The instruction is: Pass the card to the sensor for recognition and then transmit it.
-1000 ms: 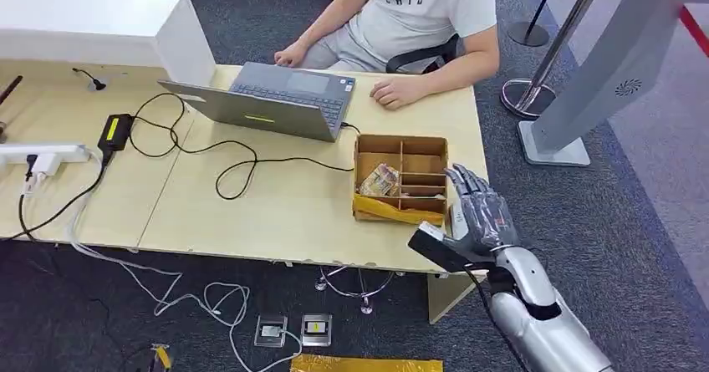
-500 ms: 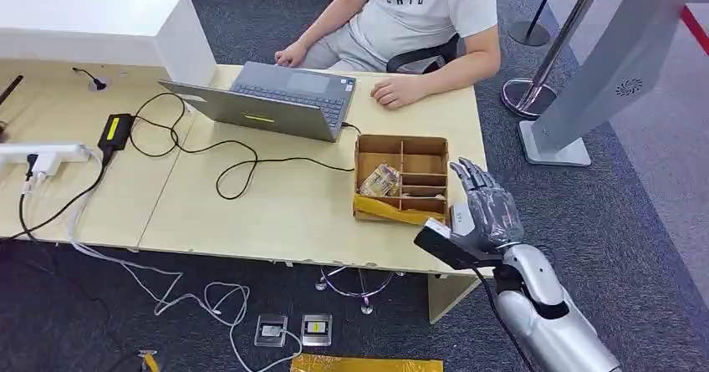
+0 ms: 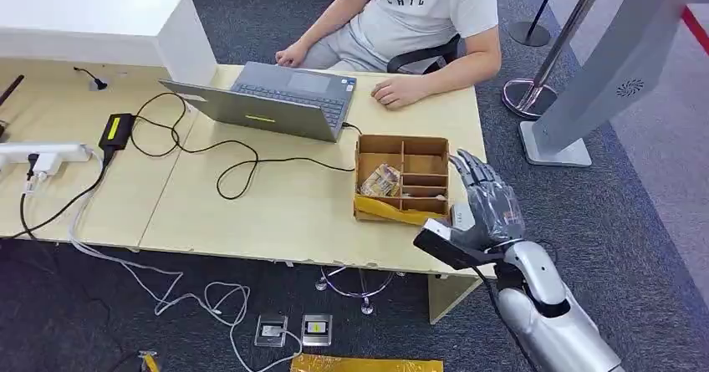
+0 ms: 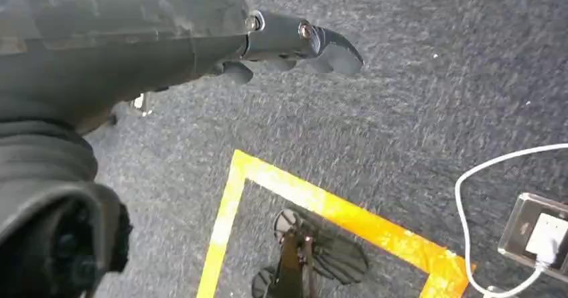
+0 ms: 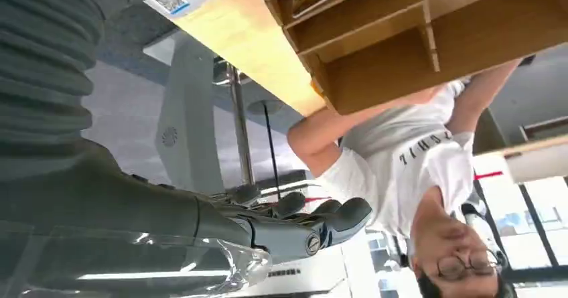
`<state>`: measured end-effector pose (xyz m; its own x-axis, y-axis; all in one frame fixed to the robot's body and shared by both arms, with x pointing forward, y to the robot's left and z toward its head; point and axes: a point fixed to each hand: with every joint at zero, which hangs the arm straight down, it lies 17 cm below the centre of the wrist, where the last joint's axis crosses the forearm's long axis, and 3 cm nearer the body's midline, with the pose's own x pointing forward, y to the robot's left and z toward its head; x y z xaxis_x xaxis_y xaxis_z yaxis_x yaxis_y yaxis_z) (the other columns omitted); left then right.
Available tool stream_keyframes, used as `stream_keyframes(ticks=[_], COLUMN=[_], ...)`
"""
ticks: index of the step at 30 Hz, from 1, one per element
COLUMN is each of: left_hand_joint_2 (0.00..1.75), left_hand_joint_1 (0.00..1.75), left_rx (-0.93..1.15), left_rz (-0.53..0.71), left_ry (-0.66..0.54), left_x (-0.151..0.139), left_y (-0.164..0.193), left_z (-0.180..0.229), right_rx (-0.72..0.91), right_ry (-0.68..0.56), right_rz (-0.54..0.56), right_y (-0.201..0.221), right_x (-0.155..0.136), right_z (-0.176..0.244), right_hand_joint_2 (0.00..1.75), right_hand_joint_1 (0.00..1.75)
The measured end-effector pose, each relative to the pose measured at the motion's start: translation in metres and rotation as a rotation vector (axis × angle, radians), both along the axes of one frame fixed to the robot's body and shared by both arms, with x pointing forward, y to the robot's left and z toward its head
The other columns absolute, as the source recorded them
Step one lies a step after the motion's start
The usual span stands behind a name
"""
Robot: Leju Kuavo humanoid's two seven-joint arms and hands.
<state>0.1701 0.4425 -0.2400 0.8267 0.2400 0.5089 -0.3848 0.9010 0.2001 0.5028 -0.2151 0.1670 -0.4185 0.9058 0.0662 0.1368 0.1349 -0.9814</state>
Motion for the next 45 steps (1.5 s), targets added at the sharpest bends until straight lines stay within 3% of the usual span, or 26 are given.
stream_keyframes(ticks=[20,45], left_hand_joint_2=[0.00,0.00], left_hand_joint_1=[0.00,0.00], left_rx=[-0.004,-0.007], left_rz=[-0.008,-0.013], left_ry=[0.014,0.020], left_x=[0.003,0.008], left_y=[-0.001,-0.004], left_z=[0.000,0.000], right_rx=[0.023,-0.013], right_ry=[-0.019,0.095], right_rz=[0.000,-0.046], right_y=[0.022,0.038], right_x=[0.027,0.032], right_z=[-0.011,-0.062], right_hand_joint_2=[1.75,1.75], right_hand_joint_1=[0.00,0.00])
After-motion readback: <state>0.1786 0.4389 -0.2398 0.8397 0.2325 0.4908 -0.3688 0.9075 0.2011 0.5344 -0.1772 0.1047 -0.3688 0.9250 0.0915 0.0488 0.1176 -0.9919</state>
